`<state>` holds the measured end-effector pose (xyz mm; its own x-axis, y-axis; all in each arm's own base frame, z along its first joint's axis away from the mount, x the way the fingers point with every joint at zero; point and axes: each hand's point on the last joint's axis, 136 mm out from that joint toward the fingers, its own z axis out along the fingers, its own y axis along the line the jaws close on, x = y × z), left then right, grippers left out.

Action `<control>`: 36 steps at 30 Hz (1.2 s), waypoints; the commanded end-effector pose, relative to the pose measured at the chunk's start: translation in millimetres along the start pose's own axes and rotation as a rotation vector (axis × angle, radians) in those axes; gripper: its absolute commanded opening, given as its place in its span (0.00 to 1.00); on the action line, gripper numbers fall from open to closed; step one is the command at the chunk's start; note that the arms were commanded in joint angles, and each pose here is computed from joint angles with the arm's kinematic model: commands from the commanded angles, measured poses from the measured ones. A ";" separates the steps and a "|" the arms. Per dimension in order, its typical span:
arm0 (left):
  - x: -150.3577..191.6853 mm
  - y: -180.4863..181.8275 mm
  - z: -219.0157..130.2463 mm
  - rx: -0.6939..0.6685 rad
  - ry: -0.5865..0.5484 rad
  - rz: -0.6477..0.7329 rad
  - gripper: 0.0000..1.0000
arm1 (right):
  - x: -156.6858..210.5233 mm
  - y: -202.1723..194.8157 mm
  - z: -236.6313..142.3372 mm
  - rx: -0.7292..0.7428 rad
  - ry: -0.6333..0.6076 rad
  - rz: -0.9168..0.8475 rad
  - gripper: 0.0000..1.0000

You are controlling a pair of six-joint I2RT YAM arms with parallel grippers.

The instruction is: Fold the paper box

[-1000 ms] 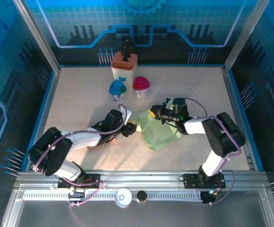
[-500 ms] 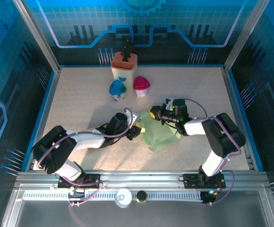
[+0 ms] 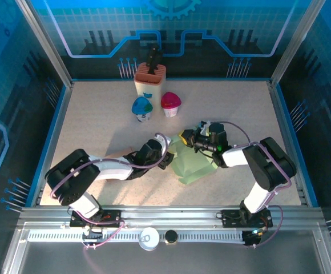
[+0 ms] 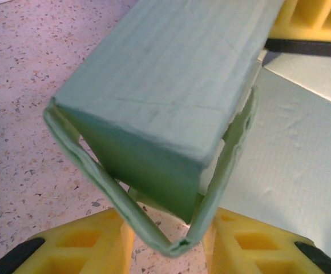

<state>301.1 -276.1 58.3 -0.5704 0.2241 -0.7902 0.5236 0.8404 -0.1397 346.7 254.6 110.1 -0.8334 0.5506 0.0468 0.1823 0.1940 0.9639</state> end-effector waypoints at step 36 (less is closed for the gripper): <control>-27.1 19.1 12.4 -0.404 -0.139 -0.295 0.00 | 14.3 -21.9 0.1 -0.004 -0.048 0.071 0.00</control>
<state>325.0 -272.9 55.0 -0.5838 -0.0144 -0.8118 0.1186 0.9876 -0.1028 355.0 245.2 109.3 -0.7442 0.6655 0.0565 0.1728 0.1102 0.9788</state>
